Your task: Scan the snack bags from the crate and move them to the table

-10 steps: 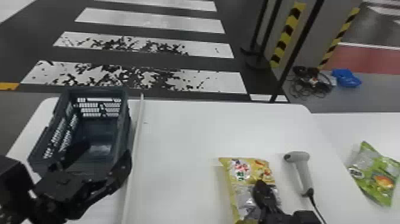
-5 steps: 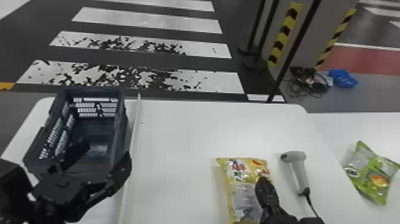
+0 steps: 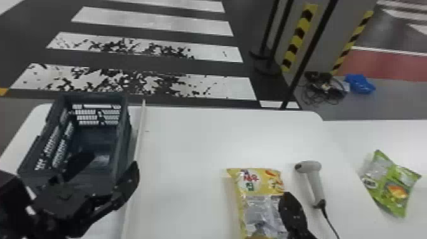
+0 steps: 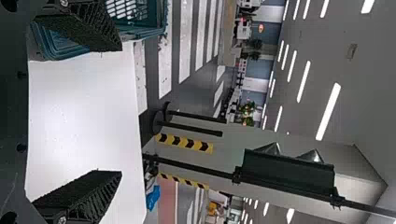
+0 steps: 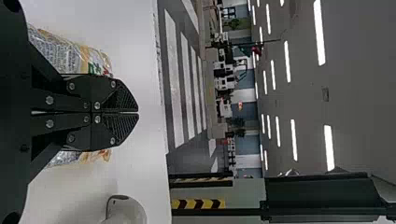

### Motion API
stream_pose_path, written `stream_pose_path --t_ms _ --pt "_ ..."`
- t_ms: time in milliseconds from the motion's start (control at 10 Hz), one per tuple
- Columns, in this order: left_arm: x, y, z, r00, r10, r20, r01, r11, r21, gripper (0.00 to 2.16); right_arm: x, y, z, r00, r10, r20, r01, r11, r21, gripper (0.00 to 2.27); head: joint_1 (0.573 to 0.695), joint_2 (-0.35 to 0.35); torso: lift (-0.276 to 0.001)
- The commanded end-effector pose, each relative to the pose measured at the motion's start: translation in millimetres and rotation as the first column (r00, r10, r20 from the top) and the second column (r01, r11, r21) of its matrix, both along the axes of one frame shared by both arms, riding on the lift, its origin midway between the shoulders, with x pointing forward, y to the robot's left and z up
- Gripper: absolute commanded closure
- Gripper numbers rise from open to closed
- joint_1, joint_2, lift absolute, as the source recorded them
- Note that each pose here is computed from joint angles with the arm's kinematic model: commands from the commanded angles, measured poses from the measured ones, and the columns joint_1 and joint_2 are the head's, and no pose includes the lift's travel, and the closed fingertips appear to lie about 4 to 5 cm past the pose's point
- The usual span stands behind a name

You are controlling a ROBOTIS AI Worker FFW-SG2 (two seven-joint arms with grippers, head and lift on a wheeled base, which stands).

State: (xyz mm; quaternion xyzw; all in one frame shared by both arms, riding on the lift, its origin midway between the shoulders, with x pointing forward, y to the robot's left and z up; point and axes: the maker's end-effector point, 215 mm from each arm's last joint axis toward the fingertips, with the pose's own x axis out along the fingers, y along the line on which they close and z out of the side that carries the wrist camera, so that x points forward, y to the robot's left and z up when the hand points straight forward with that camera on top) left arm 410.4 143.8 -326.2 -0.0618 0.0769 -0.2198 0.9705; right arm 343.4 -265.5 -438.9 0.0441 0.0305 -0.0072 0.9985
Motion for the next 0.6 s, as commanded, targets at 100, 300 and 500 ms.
stream_pose_path --t_ms 100,300,500 --pt "-0.9 -0.9 -2.5 1.000 -0.001 -0.005 0.001 1.000 0.000 0.05 -10.9 8.2 -15.8 1.000 0.009 -0.009 -0.009 1.000 0.006 2.24 0.695 -0.183 -0.095" --pt "-0.4 -0.1 -6.6 1.000 0.003 -0.012 -0.003 1.000 0.000 0.05 -13.2 19.8 -26.6 0.999 0.027 -0.023 -0.026 1.000 0.015 2.24 0.695 -0.175 -0.095" --pt "0.2 -0.5 -8.1 1.000 0.007 -0.013 -0.007 1.000 -0.004 0.05 -9.2 33.7 -44.7 0.998 0.051 -0.047 -0.051 0.999 0.020 2.24 0.695 -0.159 -0.095"
